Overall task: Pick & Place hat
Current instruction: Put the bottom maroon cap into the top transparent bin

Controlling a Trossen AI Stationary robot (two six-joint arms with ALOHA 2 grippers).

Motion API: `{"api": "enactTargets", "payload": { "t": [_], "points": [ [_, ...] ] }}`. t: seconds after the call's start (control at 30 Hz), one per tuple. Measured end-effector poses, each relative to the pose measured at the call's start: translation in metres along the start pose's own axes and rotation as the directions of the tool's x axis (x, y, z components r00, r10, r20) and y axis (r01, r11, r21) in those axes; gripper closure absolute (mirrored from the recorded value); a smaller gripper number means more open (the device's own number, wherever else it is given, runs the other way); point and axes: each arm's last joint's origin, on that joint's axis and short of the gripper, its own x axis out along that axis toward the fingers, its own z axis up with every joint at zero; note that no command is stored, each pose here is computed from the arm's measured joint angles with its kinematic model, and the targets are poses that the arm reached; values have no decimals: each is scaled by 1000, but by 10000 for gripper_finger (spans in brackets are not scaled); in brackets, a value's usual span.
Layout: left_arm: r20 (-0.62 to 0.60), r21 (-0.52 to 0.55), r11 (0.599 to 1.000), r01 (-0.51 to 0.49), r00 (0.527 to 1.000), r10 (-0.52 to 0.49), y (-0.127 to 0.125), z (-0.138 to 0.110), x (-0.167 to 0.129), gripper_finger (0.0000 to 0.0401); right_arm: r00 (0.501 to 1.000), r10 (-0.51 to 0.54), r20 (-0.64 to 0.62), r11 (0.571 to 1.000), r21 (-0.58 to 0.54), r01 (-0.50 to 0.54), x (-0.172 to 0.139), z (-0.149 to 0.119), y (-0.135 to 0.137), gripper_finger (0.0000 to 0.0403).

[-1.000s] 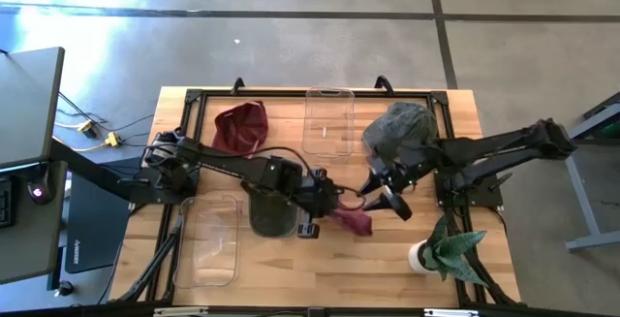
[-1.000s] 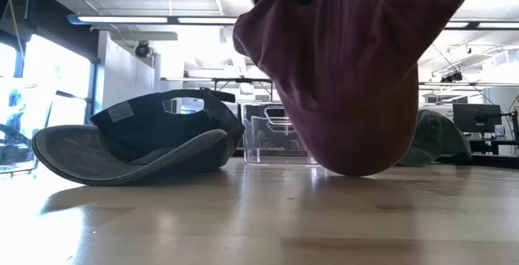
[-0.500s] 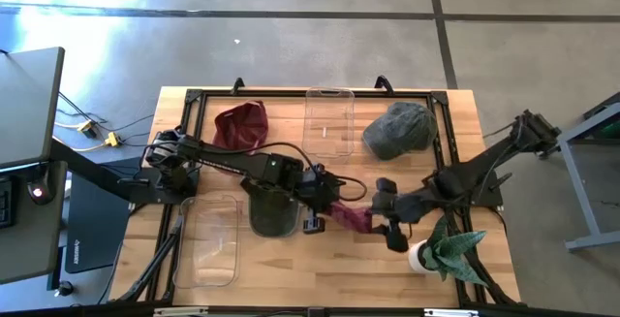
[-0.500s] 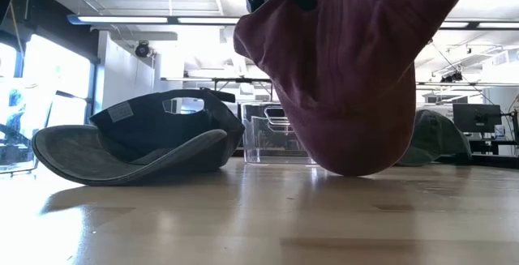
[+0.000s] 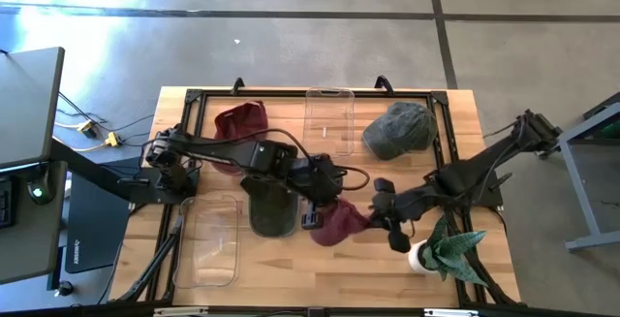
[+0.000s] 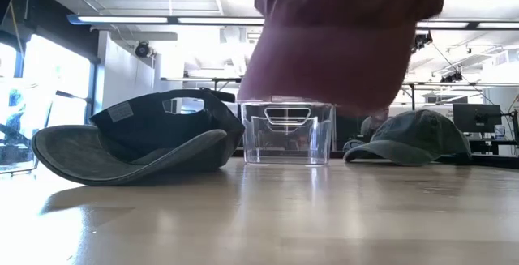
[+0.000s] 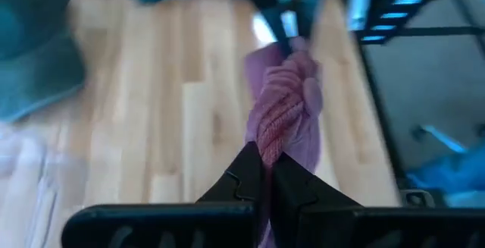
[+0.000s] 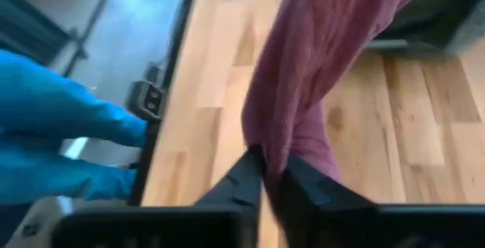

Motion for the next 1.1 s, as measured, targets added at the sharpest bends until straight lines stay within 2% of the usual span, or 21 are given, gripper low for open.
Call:
{"api": "enactTargets", "payload": {
  "t": [0.1,0.23,0.33,0.43,0.5,0.57,0.7,0.8,0.93,1.1],
  "points": [
    [3,70,990,125,992,-125,-4,4,-6,401,991,130,37,990,-57,-128,-14,7,1,381],
    [-6,139,935,326,945,-328,-10,5,-8,401,934,341,103,939,-81,-334,-25,10,-2,383],
    [20,174,881,439,893,-449,-14,9,-10,401,893,415,174,910,-54,-412,-28,6,-8,398],
    [55,207,838,504,850,-524,-17,14,-11,401,873,429,232,899,-20,-437,-30,-1,-15,392],
    [63,216,825,523,835,-546,-17,15,-12,401,885,394,248,911,25,-412,-31,-6,-20,382],
    [65,209,829,519,838,-541,-13,15,-11,401,897,347,272,928,39,-371,-34,-7,-22,375],
    [55,174,855,488,863,-503,-1,11,-4,401,880,292,374,950,-9,-311,-54,2,-21,366],
    [53,131,870,475,873,-484,10,9,0,401,893,221,393,969,19,-248,-64,5,-22,352],
    [56,115,875,470,877,-478,19,9,1,401,896,200,397,975,10,-222,-63,9,-21,302],
    [74,125,869,479,869,-490,21,11,0,401,915,80,395,997,-47,-66,-49,10,-25,216]
  ]
}}
